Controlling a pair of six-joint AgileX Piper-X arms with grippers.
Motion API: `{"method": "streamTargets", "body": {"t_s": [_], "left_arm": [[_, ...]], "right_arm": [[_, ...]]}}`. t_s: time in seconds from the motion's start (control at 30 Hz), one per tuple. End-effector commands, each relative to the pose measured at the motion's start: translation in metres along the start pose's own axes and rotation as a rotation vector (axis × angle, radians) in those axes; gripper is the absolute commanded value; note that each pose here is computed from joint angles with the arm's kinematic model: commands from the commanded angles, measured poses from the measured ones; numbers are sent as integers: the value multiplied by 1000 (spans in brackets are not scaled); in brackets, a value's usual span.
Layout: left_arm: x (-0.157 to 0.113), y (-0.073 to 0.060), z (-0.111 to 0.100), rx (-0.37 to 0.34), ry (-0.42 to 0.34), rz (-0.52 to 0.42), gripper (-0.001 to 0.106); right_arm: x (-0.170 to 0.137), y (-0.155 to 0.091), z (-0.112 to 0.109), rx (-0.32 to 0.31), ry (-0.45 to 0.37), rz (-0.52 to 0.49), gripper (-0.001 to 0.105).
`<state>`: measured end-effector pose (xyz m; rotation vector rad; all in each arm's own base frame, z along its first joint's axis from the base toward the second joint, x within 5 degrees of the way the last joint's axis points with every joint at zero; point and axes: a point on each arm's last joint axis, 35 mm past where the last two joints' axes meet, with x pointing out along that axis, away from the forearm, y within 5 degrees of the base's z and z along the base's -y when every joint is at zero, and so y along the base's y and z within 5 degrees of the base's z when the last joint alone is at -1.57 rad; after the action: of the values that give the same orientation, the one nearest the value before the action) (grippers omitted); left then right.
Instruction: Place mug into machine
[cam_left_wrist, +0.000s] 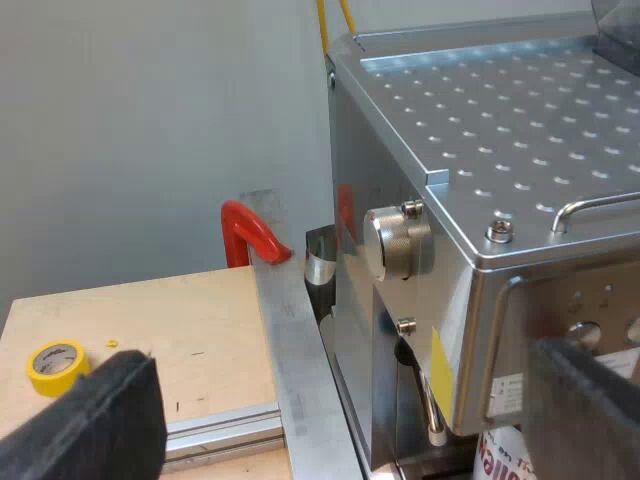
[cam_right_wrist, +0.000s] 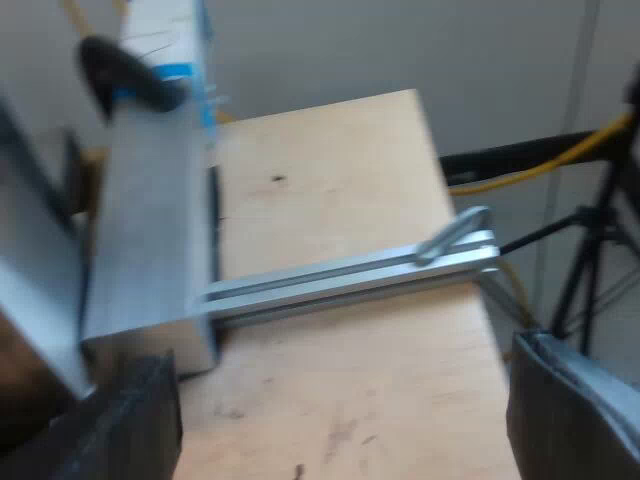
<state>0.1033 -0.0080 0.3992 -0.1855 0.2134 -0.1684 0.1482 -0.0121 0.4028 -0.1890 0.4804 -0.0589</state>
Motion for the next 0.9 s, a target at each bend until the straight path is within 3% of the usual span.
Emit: {"method": "streamTargets", "body": {"t_s": [0.03, 0.27, 0.37, 0.4, 0.53, 0.67, 0.8, 0.9], "left_arm": [[-17, -3, 1, 6, -28, 6, 75], [-67, -7, -15, 11, -70, 33, 75], [-72, -8, -17, 11, -72, 32, 75], [-98, -10, -26, 32, -130, 41, 75], [-122, -12, -37, 67, -184, 36, 75], [-122, -11, -44, 59, -126, 47, 74], [-130, -9, -54, 40, -10, 116, 73], [-131, -8, -56, 38, 7, 142, 73]], "right_arm": [[-21, -1, -1, -6, -46, -3, 68], [-77, 1, -18, -7, -152, -15, 68], [-96, 3, -28, -18, -173, -24, 68], [-102, 3, -32, -18, -179, -25, 68], [-114, 9, -60, -18, -187, -27, 68], [-118, 14, -86, -17, -218, -34, 68], [-115, 20, -114, -16, -236, -38, 68], [-103, 22, -122, -20, -187, -25, 68]]}}
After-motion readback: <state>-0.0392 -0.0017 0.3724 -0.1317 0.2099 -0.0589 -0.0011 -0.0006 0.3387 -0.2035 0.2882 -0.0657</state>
